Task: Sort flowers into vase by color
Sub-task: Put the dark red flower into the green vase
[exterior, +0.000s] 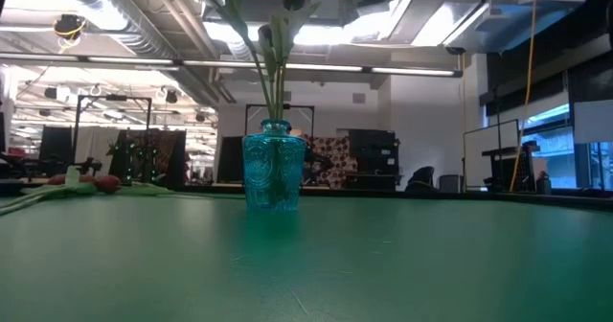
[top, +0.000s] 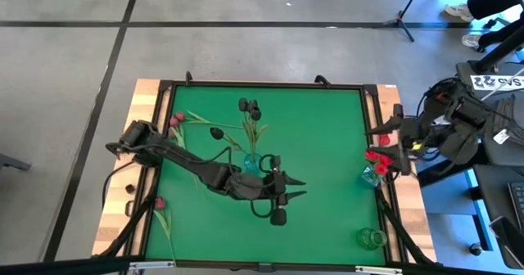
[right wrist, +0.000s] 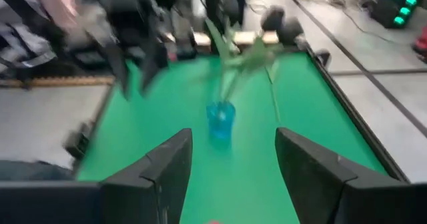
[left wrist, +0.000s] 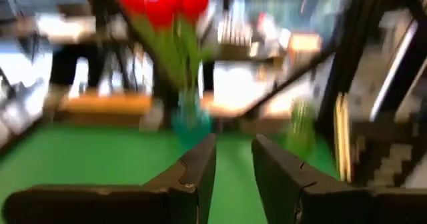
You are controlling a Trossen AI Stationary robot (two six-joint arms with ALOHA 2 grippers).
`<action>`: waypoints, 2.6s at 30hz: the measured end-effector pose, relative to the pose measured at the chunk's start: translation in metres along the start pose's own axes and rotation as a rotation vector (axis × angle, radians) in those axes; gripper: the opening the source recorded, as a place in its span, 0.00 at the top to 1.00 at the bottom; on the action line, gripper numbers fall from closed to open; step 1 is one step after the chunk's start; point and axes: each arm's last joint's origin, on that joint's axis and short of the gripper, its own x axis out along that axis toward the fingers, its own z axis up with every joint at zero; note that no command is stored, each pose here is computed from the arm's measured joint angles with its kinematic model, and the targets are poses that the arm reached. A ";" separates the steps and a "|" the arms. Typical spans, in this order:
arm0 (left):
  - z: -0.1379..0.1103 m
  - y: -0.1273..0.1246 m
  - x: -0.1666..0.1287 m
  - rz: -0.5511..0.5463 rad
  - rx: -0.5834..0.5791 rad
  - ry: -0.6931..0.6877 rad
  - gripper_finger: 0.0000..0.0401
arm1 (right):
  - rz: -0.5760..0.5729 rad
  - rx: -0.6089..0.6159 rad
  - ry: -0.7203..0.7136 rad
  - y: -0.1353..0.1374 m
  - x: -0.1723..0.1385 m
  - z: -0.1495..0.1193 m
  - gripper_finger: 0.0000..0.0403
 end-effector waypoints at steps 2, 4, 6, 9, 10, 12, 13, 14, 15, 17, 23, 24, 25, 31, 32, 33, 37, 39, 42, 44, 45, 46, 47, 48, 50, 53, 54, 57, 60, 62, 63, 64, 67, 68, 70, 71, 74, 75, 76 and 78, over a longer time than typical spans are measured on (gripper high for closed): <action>-0.002 -0.002 -0.013 -0.007 -0.004 0.104 0.76 | 0.032 0.015 -0.047 -0.002 -0.007 0.011 0.46; -0.002 -0.005 -0.027 -0.015 -0.026 0.179 0.76 | 0.054 0.008 -0.082 -0.005 -0.012 0.019 0.46; 0.001 -0.009 -0.043 -0.009 -0.041 0.233 0.76 | 0.061 0.001 -0.109 -0.006 -0.015 0.024 0.46; 0.007 -0.010 -0.068 0.030 -0.054 0.289 0.76 | 0.034 -0.001 -0.122 -0.006 -0.015 0.025 0.46; 0.007 -0.010 -0.077 0.055 -0.057 0.318 0.76 | 0.026 -0.002 -0.125 -0.006 -0.015 0.025 0.46; 0.007 -0.005 -0.097 0.090 -0.079 0.403 0.76 | 0.018 -0.005 -0.125 -0.005 -0.013 0.024 0.46; 0.006 0.000 -0.109 0.116 -0.099 0.465 0.76 | 0.006 -0.006 -0.131 -0.003 -0.012 0.024 0.46; 0.005 0.007 -0.120 0.153 -0.131 0.531 0.76 | -0.012 -0.011 -0.142 -0.001 -0.010 0.025 0.46; 0.004 0.015 -0.131 0.194 -0.174 0.598 0.76 | -0.024 -0.025 -0.149 0.003 -0.007 0.025 0.46; 0.001 0.031 -0.151 0.285 -0.255 0.732 0.76 | -0.044 -0.066 -0.151 0.011 -0.002 0.026 0.46; -0.023 0.059 -0.190 0.558 -0.520 1.083 0.76 | -0.064 -0.107 -0.140 0.030 0.010 0.027 0.46; -0.029 0.064 -0.192 0.631 -0.552 1.100 0.76 | -0.075 -0.115 -0.138 0.033 0.013 0.027 0.46; -0.037 0.067 -0.193 0.696 -0.569 1.113 0.76 | -0.096 -0.124 -0.140 0.036 0.015 0.027 0.46; -0.094 0.080 -0.194 0.965 -0.674 1.195 0.76 | -0.234 -0.285 -0.178 0.064 0.034 0.031 0.46; -0.105 0.085 -0.192 0.995 -0.692 1.195 0.76 | -0.233 -0.304 -0.183 0.067 0.036 0.033 0.46; -0.114 0.090 -0.191 1.026 -0.711 1.191 0.76 | -0.228 -0.321 -0.189 0.070 0.036 0.034 0.46; -0.145 0.125 -0.186 1.173 -0.836 1.165 0.76 | -0.199 -0.385 -0.199 0.075 0.037 0.038 0.46; -0.159 0.141 -0.184 1.226 -0.905 1.166 0.76 | -0.189 -0.387 -0.198 0.074 0.037 0.038 0.46; -0.178 0.161 -0.180 1.257 -1.004 1.145 0.76 | -0.167 -0.390 -0.192 0.072 0.035 0.038 0.46; -0.187 0.173 -0.181 1.282 -1.030 1.138 0.76 | -0.165 -0.399 -0.186 0.072 0.036 0.037 0.46; -0.191 0.178 -0.183 1.305 -1.036 1.143 0.76 | -0.162 -0.403 -0.183 0.073 0.036 0.037 0.46; -0.194 0.183 -0.184 1.319 -1.040 1.142 0.76 | -0.161 -0.402 -0.182 0.073 0.036 0.037 0.46; -0.195 0.187 -0.183 1.320 -1.050 1.134 0.76 | -0.161 -0.400 -0.181 0.072 0.036 0.036 0.46; -0.197 0.191 -0.183 1.314 -1.057 1.132 0.76 | -0.161 -0.393 -0.181 0.072 0.036 0.036 0.46; -0.201 0.198 -0.184 1.324 -1.066 1.139 0.76 | -0.152 -0.385 -0.171 0.069 0.034 0.035 0.46; -0.204 0.206 -0.185 1.330 -1.098 1.134 0.76 | -0.119 -0.349 -0.153 0.064 0.032 0.032 0.46; -0.205 0.208 -0.186 1.337 -1.109 1.137 0.76 | -0.119 -0.339 -0.149 0.063 0.031 0.032 0.46; -0.205 0.214 -0.187 1.348 -1.105 1.138 0.76 | -0.121 -0.320 -0.140 0.062 0.031 0.030 0.46; -0.206 0.218 -0.188 1.347 -1.075 1.140 0.76 | -0.117 -0.308 -0.145 0.060 0.029 0.031 0.46; -0.206 0.218 -0.188 1.330 -1.046 1.148 0.77 | -0.102 -0.294 -0.148 0.057 0.027 0.031 0.46; -0.206 0.218 -0.187 1.324 -1.039 1.150 0.78 | -0.080 -0.287 -0.144 0.056 0.026 0.031 0.46; -0.206 0.217 -0.187 1.322 -1.031 1.148 0.80 | -0.052 -0.276 -0.140 0.054 0.025 0.031 0.46; -0.206 0.213 -0.186 1.316 -0.993 1.127 0.90 | 0.044 -0.233 -0.122 0.053 0.021 0.031 0.46; -0.206 0.211 -0.186 1.319 -0.978 1.118 0.94 | 0.070 -0.222 -0.115 0.052 0.020 0.031 0.46; -0.207 0.208 -0.188 1.339 -0.933 1.103 0.98 | 0.100 -0.196 -0.106 0.052 0.020 0.031 0.46; -0.206 0.206 -0.189 1.346 -0.909 1.097 0.98 | 0.106 -0.193 -0.104 0.052 0.020 0.031 0.46; -0.199 0.194 -0.195 1.349 -0.896 1.093 0.98 | 0.147 -0.157 -0.085 0.054 0.020 0.030 0.46; -0.196 0.190 -0.197 1.347 -0.891 1.096 0.98 | 0.154 -0.156 -0.079 0.054 0.020 0.030 0.46; -0.192 0.185 -0.198 1.329 -0.898 1.082 0.99 | 0.156 -0.158 -0.075 0.055 0.021 0.029 0.46; -0.181 0.176 -0.199 1.281 -0.923 1.038 0.99 | 0.163 -0.160 -0.071 0.055 0.021 0.029 0.46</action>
